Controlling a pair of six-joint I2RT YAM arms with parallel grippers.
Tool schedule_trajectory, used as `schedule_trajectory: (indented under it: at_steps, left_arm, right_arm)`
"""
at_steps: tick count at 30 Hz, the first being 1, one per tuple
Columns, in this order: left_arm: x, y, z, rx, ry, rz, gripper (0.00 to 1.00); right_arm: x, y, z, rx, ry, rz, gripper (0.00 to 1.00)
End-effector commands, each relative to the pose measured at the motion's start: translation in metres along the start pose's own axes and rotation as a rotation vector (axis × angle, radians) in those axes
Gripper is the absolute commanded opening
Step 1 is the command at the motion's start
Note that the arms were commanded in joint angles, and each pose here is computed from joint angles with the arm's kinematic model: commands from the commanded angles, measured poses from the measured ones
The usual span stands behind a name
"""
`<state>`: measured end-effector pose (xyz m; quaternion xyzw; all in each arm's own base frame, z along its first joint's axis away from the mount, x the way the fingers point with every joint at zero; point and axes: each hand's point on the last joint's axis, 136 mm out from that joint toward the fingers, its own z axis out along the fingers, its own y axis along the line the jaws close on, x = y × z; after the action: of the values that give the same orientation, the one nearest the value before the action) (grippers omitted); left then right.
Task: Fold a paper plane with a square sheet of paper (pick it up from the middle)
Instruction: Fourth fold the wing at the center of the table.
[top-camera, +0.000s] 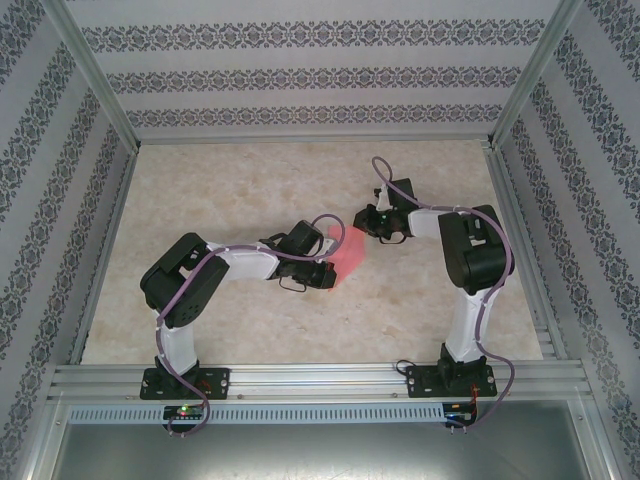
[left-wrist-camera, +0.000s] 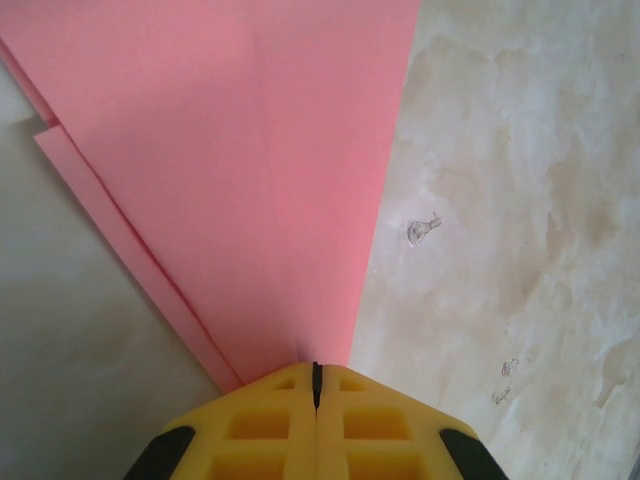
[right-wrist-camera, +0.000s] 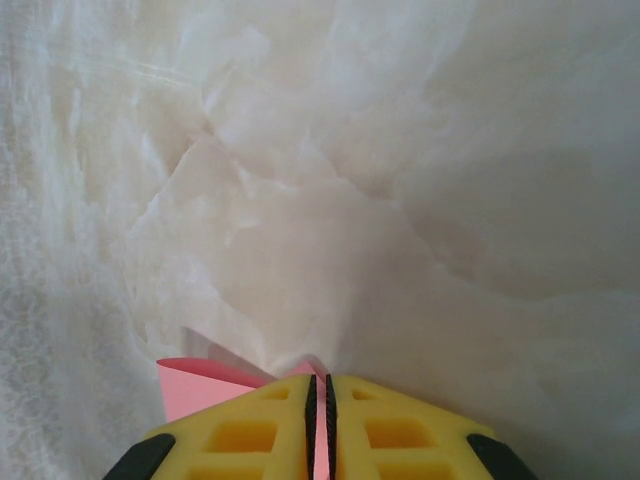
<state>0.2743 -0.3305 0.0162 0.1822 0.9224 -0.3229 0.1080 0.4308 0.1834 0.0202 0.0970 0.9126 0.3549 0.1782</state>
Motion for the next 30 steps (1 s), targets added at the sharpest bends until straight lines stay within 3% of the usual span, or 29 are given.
schedule_trajectory:
  at_steps: [1, 12, 20, 30]
  left_arm:
    - [0.093, 0.061, 0.009, -0.200, 0.303, -0.131, 0.06]
    - [0.072, 0.040, 0.012, -0.115, 0.267, -0.136, 0.07]
    - [0.039, 0.011, 0.007, -0.023, 0.196, -0.137, 0.11]
    - [0.008, -0.025, -0.022, 0.044, 0.141, -0.101, 0.16]
  right_arm:
    - [-0.025, -0.024, -0.002, 0.083, -0.063, -0.034, 0.14]
    - [-0.027, 0.000, -0.043, 0.051, -0.105, -0.077, 0.17]
    - [0.025, 0.034, -0.049, -0.132, -0.026, -0.012, 0.32]
    - [0.071, 0.043, -0.026, -0.160, 0.077, 0.008, 0.37]
